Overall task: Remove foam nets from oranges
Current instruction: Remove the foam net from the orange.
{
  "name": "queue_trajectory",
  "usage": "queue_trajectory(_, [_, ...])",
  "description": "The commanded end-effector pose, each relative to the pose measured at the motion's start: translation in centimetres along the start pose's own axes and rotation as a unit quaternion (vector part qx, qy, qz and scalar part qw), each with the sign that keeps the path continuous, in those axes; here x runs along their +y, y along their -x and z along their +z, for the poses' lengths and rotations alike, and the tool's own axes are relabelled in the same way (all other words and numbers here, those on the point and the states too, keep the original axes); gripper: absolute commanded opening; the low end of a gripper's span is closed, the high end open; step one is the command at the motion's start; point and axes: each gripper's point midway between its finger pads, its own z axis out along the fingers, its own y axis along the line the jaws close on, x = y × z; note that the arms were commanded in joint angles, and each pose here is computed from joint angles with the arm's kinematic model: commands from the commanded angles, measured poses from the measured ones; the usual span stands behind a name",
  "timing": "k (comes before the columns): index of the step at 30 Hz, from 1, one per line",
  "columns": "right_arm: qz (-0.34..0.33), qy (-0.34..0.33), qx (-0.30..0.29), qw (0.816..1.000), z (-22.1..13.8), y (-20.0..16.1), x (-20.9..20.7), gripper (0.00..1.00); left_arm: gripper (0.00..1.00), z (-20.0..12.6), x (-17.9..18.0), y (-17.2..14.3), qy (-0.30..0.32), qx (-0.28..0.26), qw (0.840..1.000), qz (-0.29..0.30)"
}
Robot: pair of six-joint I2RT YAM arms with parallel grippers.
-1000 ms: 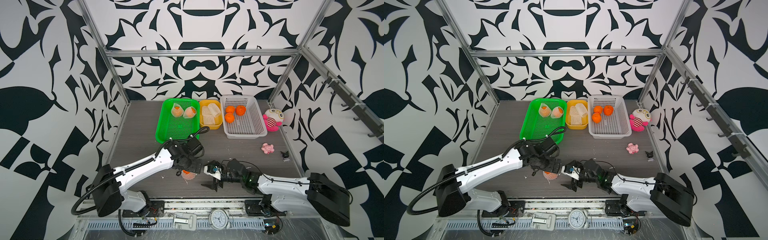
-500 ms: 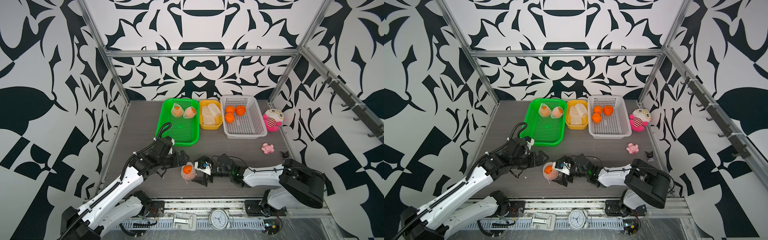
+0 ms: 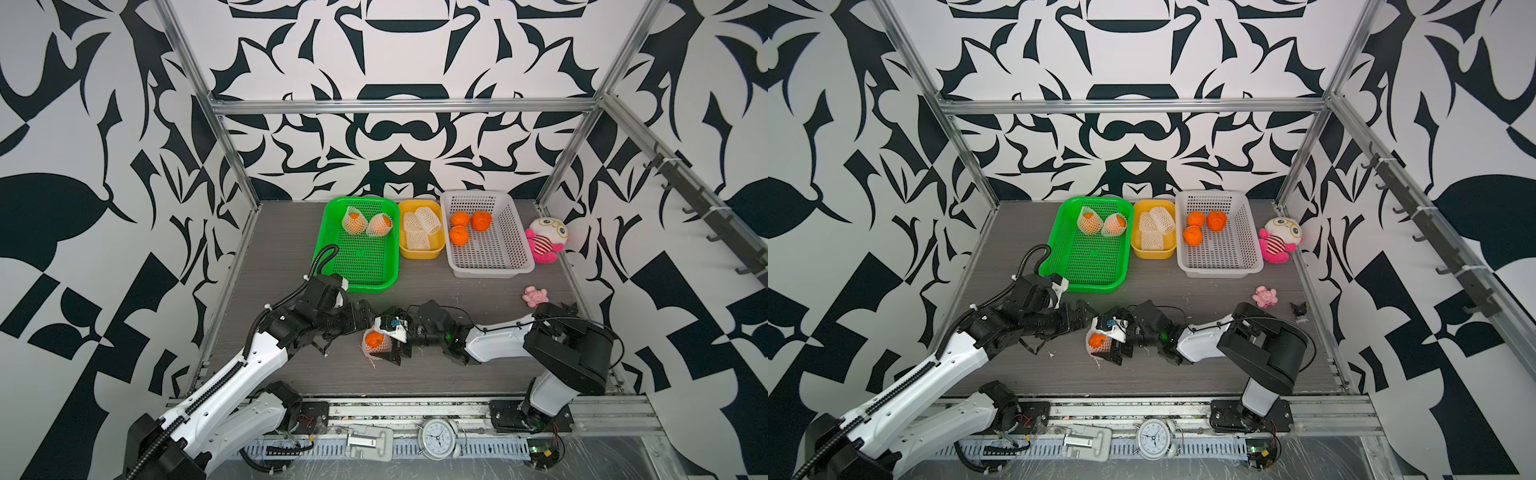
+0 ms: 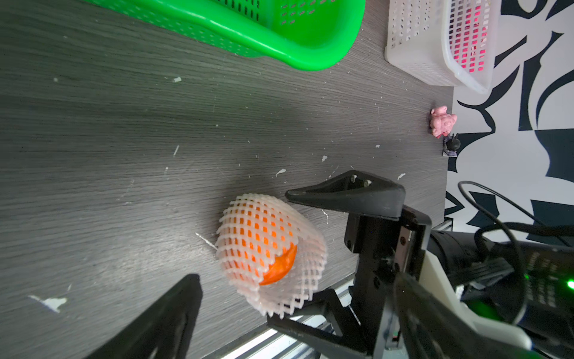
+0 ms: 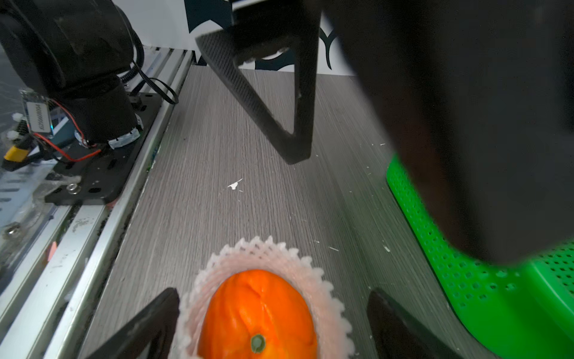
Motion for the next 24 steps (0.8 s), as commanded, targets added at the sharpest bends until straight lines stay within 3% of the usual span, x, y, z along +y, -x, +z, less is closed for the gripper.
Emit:
queue_trajectory(1, [-0.019, 0.01, -0.038, 0.999, 0.6, 2.41, -0.19, 0.93, 0.99, 0.22, 0.0, -0.24, -0.005, 0.007, 1.0, -0.005])
queue_trajectory(15, [-0.011, 0.021, -0.028, 0.999, 0.76, 1.58, -0.11, 0.83, 1.0, 0.6, 0.35, -0.18, -0.008, 0.005, 1.0, -0.013])
queue_trajectory(24, [-0.004, 0.028, -0.023, 0.999, 0.59, 1.57, 0.12, 0.72, 0.99, 1.02, 0.7, -0.23, -0.009, 0.011, 1.0, -0.018])
